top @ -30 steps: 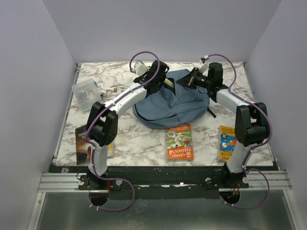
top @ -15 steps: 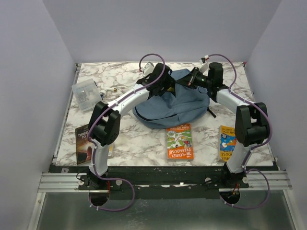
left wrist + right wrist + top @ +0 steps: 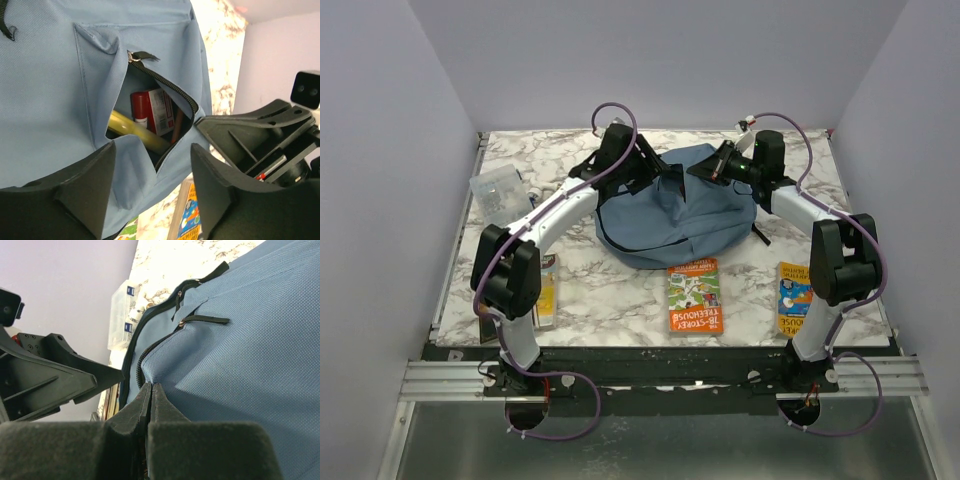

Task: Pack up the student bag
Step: Place the stationery in the student bag.

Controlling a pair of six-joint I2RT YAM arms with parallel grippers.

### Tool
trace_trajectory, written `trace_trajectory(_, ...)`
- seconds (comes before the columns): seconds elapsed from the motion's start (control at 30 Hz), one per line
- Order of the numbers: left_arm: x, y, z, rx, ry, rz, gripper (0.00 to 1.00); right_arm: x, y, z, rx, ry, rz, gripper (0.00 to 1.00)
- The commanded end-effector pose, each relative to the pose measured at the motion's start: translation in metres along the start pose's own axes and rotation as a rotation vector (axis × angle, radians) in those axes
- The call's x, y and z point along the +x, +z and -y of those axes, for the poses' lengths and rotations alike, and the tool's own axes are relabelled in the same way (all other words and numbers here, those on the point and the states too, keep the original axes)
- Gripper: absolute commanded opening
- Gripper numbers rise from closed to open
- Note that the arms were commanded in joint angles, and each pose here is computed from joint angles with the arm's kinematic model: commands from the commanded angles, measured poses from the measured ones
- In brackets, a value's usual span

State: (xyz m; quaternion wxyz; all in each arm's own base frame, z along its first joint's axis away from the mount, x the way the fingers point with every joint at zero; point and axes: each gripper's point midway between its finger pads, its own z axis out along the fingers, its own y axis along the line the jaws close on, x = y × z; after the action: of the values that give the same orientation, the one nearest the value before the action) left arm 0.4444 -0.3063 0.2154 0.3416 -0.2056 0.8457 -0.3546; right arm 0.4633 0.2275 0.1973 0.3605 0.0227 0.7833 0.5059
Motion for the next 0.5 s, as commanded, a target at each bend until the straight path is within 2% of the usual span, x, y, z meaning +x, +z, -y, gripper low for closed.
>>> trace_trajectory(0.0, 0.000, 0.005, -0.005, 0.042, 0.048, -0.099, 0.57, -0.005, -0.003, -0.025, -0.072, -0.044, 0.006, 0.01)
trace_trajectory(0.07, 0.003, 0.013, -0.009, 0.041, 0.043, -0.141, 0.52, -0.006, -0.004, -0.025, -0.066, -0.049, 0.009, 0.01)
trace_trajectory(0.27, 0.016, 0.035, -0.019, 0.021, 0.057, -0.226, 0.44, -0.003, -0.002, -0.021, -0.049, -0.053, 0.003, 0.01)
trace_trajectory(0.33, 0.017, 0.040, -0.022, 0.002, 0.069, -0.239, 0.37, -0.001, 0.001, -0.020, -0.049, -0.053, -0.008, 0.01)
trace_trajectory(0.47, 0.021, 0.049, -0.031, -0.016, 0.075, -0.253, 0.30, 0.006, 0.007, -0.018, -0.043, -0.046, -0.028, 0.01)
